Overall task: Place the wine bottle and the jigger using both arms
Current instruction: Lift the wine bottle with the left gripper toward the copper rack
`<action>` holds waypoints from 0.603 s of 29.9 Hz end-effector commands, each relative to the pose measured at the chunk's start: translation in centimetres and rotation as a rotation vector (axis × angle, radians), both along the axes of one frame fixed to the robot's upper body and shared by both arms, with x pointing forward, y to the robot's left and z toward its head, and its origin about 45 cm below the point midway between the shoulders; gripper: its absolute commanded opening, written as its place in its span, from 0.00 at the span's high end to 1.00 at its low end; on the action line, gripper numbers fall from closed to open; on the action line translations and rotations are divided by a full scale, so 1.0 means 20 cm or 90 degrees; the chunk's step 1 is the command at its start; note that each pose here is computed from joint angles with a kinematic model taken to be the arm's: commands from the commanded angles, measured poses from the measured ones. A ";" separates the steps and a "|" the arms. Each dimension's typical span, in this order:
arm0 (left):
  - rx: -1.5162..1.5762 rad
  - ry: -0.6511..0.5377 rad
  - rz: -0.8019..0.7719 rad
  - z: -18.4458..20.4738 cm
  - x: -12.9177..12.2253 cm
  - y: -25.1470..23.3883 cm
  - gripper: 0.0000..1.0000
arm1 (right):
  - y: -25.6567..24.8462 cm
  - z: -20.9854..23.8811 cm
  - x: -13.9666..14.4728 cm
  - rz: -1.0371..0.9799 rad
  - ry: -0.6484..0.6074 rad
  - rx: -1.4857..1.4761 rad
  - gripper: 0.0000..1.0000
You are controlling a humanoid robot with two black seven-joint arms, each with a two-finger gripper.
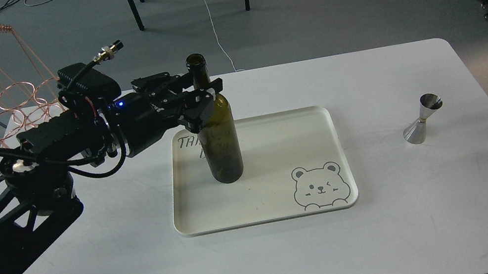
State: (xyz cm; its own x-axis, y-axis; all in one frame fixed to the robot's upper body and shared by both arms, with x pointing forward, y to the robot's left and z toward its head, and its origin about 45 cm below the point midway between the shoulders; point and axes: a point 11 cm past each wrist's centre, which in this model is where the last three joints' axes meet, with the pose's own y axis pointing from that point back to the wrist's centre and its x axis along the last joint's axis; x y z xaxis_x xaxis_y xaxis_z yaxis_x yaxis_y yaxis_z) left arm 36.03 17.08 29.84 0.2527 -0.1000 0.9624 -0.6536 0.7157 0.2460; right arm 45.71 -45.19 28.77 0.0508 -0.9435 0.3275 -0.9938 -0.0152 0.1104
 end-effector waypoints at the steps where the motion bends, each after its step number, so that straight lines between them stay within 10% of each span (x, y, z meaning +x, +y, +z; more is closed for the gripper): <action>1: 0.002 -0.001 0.001 0.01 0.00 0.01 0.76 | 0.00 0.00 0.00 0.000 0.000 0.000 0.03; 18: -0.010 -0.097 0.107 0.55 0.16 0.45 0.90 | 0.00 0.00 0.00 0.001 -0.001 0.000 0.03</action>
State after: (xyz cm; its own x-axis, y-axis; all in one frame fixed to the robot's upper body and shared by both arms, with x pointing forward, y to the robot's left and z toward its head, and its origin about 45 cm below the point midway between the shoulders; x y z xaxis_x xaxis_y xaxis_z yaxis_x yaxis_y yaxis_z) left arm 38.70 23.91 39.59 0.1357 -0.0331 0.9902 -0.7640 0.6328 0.1258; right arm 45.75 -45.19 28.92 0.0502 -0.9432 0.3283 -0.9941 -0.0155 0.1075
